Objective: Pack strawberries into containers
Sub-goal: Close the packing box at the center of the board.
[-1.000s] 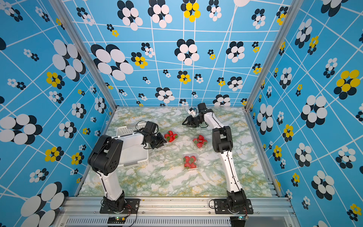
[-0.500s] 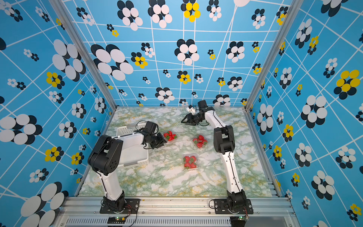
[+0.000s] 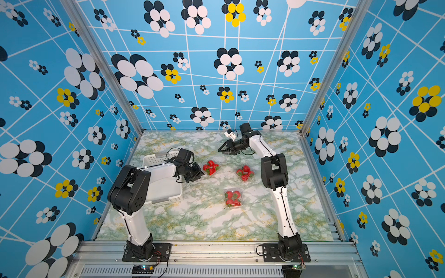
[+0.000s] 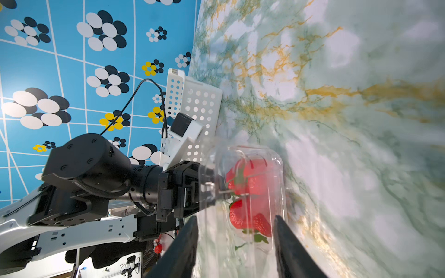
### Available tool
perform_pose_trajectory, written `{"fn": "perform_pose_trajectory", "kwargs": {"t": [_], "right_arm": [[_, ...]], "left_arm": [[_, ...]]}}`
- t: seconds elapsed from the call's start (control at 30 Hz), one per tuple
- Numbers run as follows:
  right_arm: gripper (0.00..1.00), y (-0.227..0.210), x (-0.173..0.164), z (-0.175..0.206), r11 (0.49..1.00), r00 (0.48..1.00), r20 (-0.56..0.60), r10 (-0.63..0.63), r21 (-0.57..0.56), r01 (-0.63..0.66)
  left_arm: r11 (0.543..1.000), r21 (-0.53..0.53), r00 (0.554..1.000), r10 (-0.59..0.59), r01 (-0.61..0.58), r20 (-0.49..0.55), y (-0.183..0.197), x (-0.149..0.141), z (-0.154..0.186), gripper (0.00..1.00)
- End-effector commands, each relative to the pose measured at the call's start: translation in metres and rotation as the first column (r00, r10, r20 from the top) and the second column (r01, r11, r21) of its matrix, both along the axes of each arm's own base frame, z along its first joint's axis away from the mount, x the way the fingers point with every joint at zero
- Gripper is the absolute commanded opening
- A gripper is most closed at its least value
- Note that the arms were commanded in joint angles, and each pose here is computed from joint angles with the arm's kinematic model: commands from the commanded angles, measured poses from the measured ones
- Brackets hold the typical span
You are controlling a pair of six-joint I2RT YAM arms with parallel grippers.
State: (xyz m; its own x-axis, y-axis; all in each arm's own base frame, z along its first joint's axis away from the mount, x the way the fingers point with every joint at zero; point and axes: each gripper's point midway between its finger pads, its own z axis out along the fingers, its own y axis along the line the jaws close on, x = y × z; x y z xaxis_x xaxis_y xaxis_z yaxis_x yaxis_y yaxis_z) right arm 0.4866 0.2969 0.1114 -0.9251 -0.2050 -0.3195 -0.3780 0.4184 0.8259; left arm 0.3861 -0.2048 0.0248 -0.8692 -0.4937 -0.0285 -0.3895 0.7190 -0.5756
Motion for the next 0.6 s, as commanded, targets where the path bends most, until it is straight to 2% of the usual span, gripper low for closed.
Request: {"fn": "perform_pose_trajectory", "kwargs": {"t": [0.0,0.27,0.57], "right_arm": [[0.52,0.009,-0.013,0.041,0.997,0.997,0.061,0.045,0.065,-0.049],[0.53,0.024,-0.032,0.051,0.991,0.994,0.062,0.092,0.088,-0.097],[0.51,0.044,-0.048,0.033,0.987,0.992,0.022,0.125,0.102,-0.126]], "left_arm": [[0.994,0.105,0.992,0.015,-0.002,-0.125,0.02,-0.028,-0.046,0.31],[0.995,0.096,0.993,0.017,-0.007,-0.113,0.019,-0.029,-0.044,0.3],[0.995,0.093,0.995,0.031,-0.021,-0.099,0.026,-0.031,-0.042,0.31]]}}
